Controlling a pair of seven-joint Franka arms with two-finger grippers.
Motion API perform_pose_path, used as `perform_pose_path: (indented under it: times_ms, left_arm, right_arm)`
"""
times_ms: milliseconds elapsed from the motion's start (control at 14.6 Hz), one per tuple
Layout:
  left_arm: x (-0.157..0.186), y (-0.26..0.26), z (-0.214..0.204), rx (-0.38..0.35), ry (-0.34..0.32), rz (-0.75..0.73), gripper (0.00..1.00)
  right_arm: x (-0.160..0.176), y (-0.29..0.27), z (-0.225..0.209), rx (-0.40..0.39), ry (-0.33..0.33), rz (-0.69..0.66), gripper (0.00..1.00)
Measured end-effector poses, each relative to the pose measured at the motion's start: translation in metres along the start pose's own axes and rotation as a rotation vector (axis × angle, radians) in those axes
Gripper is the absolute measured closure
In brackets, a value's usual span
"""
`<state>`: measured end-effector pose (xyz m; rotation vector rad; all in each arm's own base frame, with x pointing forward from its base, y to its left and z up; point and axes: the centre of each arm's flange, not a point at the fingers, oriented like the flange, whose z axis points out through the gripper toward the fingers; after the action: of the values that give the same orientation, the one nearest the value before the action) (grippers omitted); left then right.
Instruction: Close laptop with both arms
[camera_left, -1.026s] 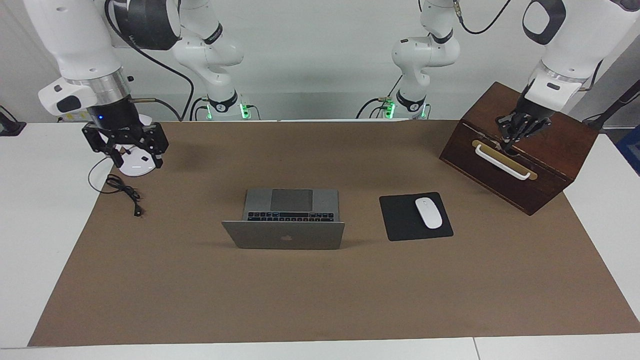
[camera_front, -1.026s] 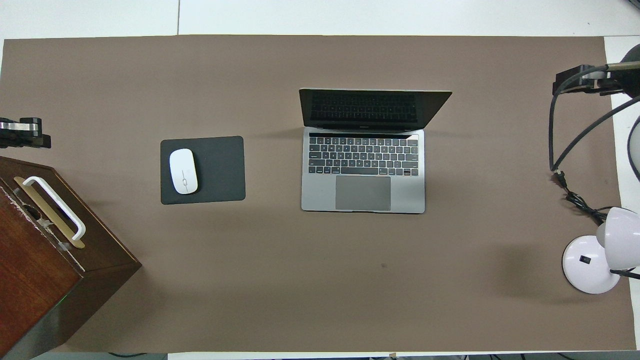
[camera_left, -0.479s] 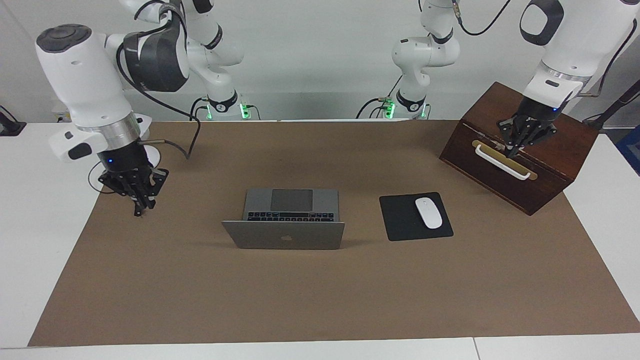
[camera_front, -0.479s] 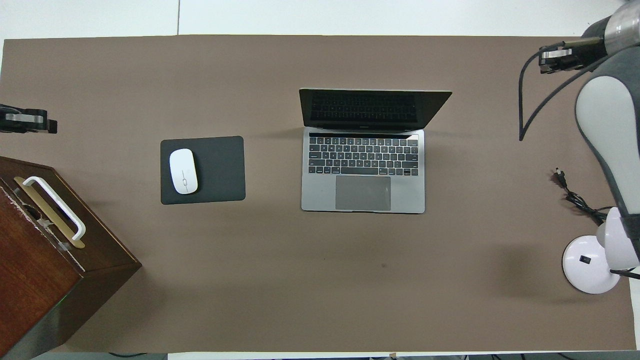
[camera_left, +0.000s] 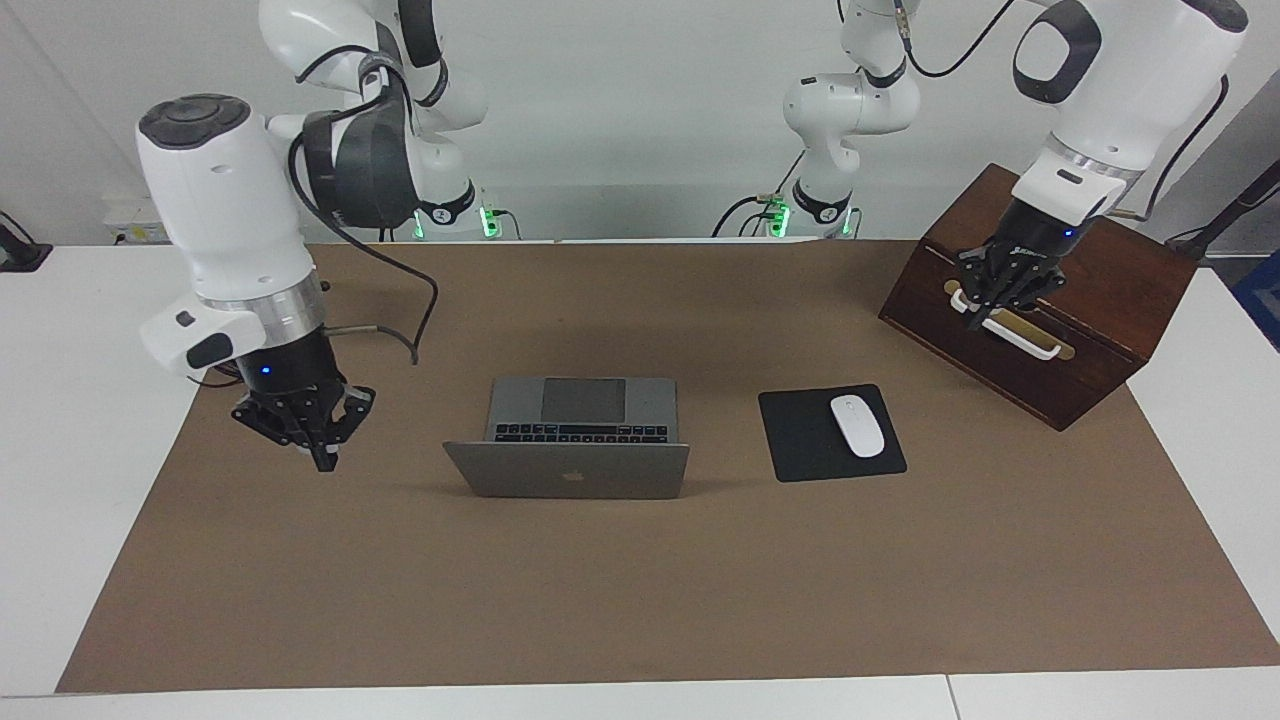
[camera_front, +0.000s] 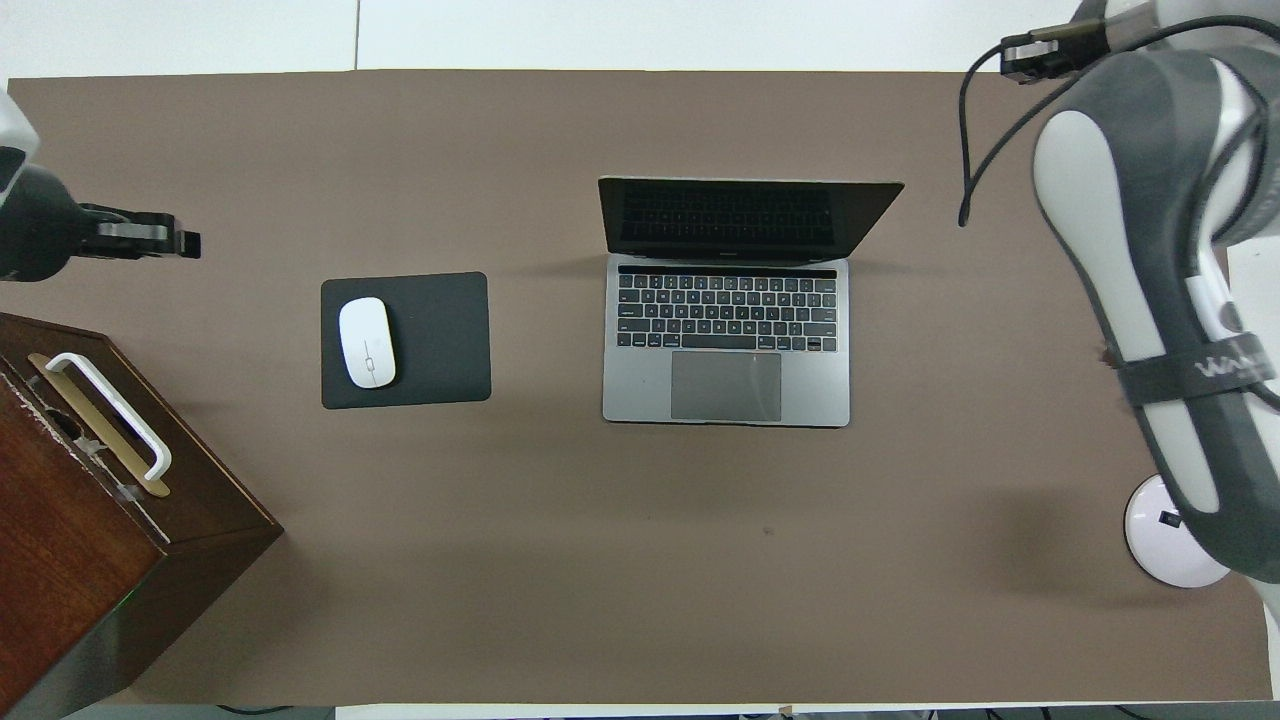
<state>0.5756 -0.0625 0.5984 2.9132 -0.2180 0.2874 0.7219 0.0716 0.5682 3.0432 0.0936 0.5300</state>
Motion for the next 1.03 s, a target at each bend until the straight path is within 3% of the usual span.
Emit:
perform_pose_path:
  times_ms: [342,752,1026]
  left_arm:
    - [-0.026,0.05,0.048,-0.052,0.084,0.045,0.99]
    - [-0.097,0.129,0.107,-0.094,0.265,0.041,0.99]
    - [-0.138,0.177,0.122,-0.144,0.34,0.07,0.99]
  right_arm:
    - [0.018,-0.071,0.023,0.0,0.096,-0.044,0.99]
    - [0.022,-0.136,0.043,0.006,0.187,-0.066,0.99]
    - [0.022,-0.165,0.049,0.052,0.206,-0.01,0.99]
